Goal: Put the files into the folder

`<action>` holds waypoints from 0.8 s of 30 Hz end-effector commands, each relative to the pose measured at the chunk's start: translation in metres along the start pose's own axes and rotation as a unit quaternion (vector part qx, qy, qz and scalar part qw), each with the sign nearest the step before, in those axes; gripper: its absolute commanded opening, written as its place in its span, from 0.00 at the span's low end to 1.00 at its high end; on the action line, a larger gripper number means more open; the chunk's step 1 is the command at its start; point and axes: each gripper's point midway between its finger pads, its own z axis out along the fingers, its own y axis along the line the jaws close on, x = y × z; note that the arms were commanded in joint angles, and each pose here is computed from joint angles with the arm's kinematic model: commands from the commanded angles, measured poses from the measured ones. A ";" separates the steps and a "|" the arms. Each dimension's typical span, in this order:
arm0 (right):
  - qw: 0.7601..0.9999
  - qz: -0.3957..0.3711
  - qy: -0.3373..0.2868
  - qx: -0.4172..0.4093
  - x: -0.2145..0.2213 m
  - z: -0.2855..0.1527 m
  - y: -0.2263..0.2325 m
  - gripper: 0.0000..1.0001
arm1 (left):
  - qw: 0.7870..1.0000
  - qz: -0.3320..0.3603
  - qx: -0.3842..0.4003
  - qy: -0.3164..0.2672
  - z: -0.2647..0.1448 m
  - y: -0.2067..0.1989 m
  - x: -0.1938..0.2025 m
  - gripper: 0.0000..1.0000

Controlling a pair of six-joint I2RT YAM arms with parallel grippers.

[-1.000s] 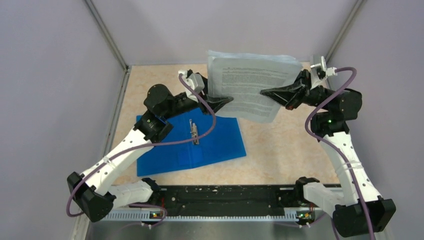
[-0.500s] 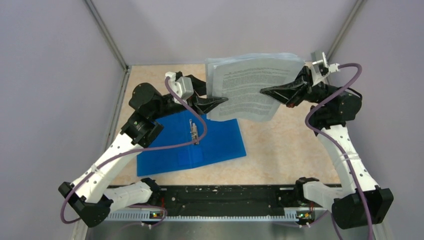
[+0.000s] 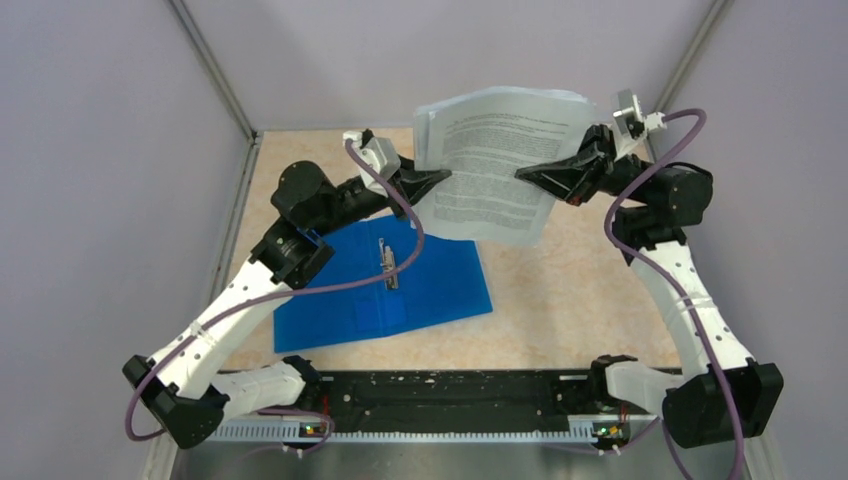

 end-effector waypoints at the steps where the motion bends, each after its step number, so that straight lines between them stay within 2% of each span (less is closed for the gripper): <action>1: 0.998 -0.035 -0.021 0.051 -0.011 0.003 -0.020 0.12 | 0.997 -0.013 -0.080 0.003 0.006 0.032 0.010 0.00; 3: 0.994 -0.046 -0.025 0.096 -0.007 -0.002 -0.035 0.13 | 0.996 -0.017 -0.089 -0.004 0.013 0.038 0.021 0.00; 6: 0.975 -0.085 -0.018 0.204 0.010 -0.022 -0.072 0.05 | 0.995 -0.016 -0.093 -0.038 0.030 0.047 0.036 0.00; 10: 0.951 -0.115 -0.005 0.287 0.041 -0.046 -0.107 0.02 | 0.997 -0.050 -0.062 -0.016 0.069 0.052 0.087 0.00; 17: 0.933 -0.123 0.002 0.337 0.089 -0.079 -0.154 0.02 | 0.996 -0.070 -0.046 -0.026 0.109 0.081 0.165 0.00; 24: 0.923 -0.092 -0.027 0.372 0.129 -0.118 -0.190 0.06 | 0.994 -0.083 -0.010 -0.065 0.122 0.116 0.209 0.00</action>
